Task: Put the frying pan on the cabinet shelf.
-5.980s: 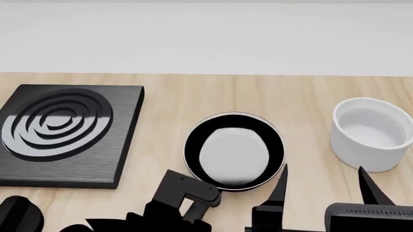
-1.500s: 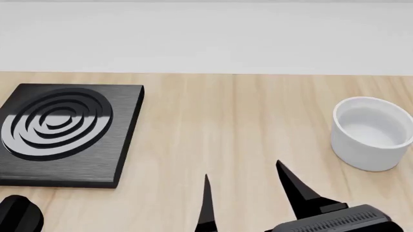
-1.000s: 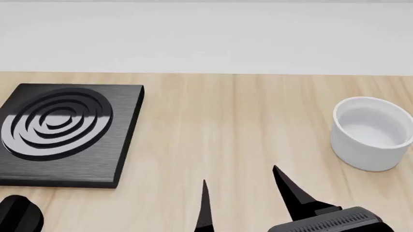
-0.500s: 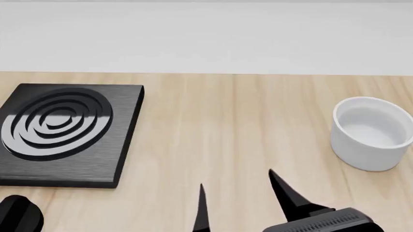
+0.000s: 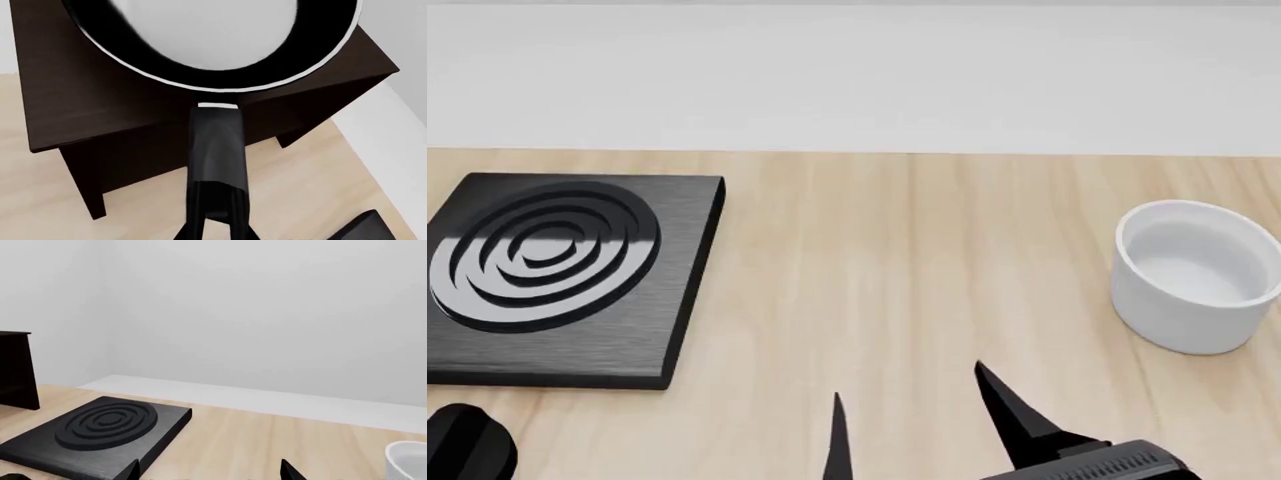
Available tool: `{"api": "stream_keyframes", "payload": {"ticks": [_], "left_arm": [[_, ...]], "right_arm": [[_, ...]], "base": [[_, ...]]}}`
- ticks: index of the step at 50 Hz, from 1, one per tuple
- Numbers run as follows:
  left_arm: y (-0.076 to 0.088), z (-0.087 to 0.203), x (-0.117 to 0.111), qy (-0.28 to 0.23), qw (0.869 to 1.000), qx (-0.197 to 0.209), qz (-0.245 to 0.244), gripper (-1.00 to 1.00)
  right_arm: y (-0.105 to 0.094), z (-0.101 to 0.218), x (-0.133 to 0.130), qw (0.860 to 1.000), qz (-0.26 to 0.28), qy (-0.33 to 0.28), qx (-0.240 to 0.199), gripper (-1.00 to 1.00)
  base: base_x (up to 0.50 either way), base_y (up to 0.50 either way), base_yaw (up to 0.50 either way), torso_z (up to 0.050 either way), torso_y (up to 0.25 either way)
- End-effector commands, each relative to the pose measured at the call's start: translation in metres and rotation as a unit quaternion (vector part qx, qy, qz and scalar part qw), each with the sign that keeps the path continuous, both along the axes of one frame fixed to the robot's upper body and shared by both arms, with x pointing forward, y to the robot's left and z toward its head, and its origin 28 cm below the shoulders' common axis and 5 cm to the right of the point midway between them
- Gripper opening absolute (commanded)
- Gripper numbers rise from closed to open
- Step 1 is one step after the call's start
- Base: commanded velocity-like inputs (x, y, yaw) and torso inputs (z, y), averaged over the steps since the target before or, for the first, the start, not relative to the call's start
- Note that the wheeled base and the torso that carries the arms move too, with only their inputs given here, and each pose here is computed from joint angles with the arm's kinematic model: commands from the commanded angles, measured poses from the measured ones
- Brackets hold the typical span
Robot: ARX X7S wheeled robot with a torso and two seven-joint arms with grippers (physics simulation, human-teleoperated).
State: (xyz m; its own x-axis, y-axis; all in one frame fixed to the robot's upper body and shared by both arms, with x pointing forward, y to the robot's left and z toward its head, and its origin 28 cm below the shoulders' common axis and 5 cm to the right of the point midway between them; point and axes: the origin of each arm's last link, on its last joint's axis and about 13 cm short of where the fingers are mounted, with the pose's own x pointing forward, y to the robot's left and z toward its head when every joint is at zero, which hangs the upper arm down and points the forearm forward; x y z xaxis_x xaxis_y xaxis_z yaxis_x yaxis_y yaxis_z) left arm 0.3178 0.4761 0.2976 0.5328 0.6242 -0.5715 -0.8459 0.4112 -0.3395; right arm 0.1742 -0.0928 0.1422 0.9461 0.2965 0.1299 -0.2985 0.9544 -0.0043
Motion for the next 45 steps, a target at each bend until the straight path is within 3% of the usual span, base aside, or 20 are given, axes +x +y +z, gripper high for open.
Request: {"api": "stream_keyframes", "payload": {"ticks": [1,10,11,36,45], "left_arm": [[-0.002,-0.011,0.002,0.023,1.000,0.004,0.003,-1.00],[-0.006,0.002,0.005,0.022,1.000,0.020,-0.004,-1.00],[-0.006,0.004,0.005,0.012,1.000,0.015,0.000,1.00],[-0.012,0.013,0.008,0.003,0.999,0.025,-0.020,1.00],[-0.024,0.034,0.013,-0.007,0.996,0.059,-0.060,1.00]], "right_arm": [[-0.001,0.000,0.000,1.000,-0.008,-0.010,0.007,1.00],[-0.001,-0.001,-0.001,1.000,-0.007,-0.009,0.007,1.00],[-0.001,-0.001,-0.002,1.000,-0.006,-0.009,0.007,1.00],[-0.001,0.000,-0.002,1.000,-0.005,-0.010,0.007,1.00],[-0.001,0.000,-0.002,1.000,-0.004,-0.009,0.005,1.00]], "base": [[0.00,0.00,0.00,0.000,0.000],[0.00,0.00,0.00,0.000,0.000],[0.00,0.00,0.00,0.000,0.000],[0.00,0.00,0.00,0.000,0.000],[0.00,0.00,0.00,0.000,0.000]]}}
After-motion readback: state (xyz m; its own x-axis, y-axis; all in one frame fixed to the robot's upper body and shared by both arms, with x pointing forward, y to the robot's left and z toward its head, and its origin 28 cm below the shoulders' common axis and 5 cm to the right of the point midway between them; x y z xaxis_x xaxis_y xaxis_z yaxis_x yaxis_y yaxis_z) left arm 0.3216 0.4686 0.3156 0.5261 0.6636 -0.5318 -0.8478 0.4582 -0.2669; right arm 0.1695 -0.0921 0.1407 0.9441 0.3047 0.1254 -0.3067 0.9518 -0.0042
